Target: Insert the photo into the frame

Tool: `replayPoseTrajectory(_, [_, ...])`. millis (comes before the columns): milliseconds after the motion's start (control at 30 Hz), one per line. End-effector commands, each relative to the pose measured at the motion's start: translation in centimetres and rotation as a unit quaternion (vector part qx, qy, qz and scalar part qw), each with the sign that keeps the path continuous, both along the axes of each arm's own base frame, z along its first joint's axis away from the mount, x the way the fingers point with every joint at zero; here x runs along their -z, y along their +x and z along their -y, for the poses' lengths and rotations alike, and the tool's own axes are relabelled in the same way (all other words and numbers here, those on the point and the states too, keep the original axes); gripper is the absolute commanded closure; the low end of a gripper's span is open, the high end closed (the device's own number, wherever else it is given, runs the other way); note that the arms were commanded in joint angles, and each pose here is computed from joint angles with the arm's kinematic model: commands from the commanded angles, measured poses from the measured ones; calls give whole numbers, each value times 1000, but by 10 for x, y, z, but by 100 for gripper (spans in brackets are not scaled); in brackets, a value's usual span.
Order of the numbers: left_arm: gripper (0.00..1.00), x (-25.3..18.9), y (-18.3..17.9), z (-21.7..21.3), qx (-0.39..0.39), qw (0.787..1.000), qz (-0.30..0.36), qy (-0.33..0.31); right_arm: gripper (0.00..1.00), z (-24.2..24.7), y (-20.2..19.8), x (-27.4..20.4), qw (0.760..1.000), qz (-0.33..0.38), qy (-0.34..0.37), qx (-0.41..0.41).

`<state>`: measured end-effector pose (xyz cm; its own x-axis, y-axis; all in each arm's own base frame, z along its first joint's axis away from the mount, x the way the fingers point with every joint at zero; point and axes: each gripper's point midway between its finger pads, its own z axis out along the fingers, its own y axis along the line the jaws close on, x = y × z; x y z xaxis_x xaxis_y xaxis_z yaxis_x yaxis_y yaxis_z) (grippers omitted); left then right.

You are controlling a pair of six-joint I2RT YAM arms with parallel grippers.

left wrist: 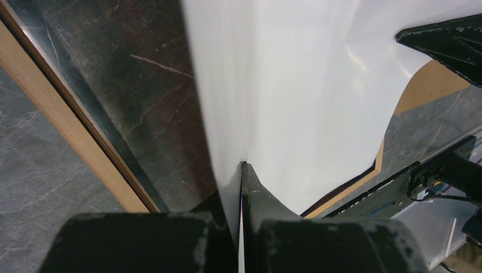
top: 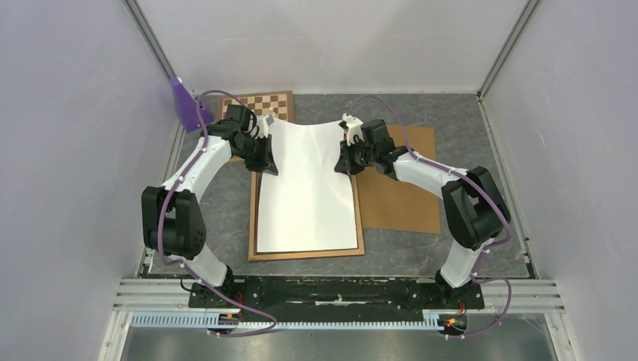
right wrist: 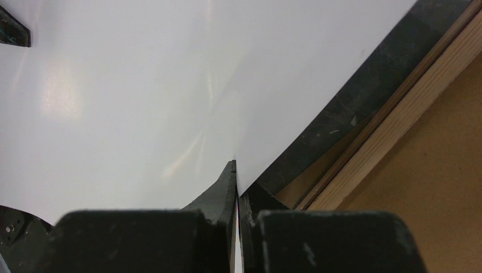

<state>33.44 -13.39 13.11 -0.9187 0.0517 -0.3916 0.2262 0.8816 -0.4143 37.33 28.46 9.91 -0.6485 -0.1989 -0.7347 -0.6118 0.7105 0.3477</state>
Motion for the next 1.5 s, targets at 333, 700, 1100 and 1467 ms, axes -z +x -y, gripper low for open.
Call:
replayPoseTrajectory(333, [98,18,7,-12,6,1000,13,26,80,10,10,15,999,6,-29,17])
replayPoseTrajectory(700, [98,22,8,-11,5,1000,12,25,54,17,17,10,998,14,-51,35])
replayPoseTrajectory(1100, [98,26,10,-7,6,1000,5,12,50,27,34,-19,996,47,-55,59])
replayPoseTrajectory(1467, [98,35,23,3,0,1000,1,-8,50,47,46,-40,993,67,-50,88])
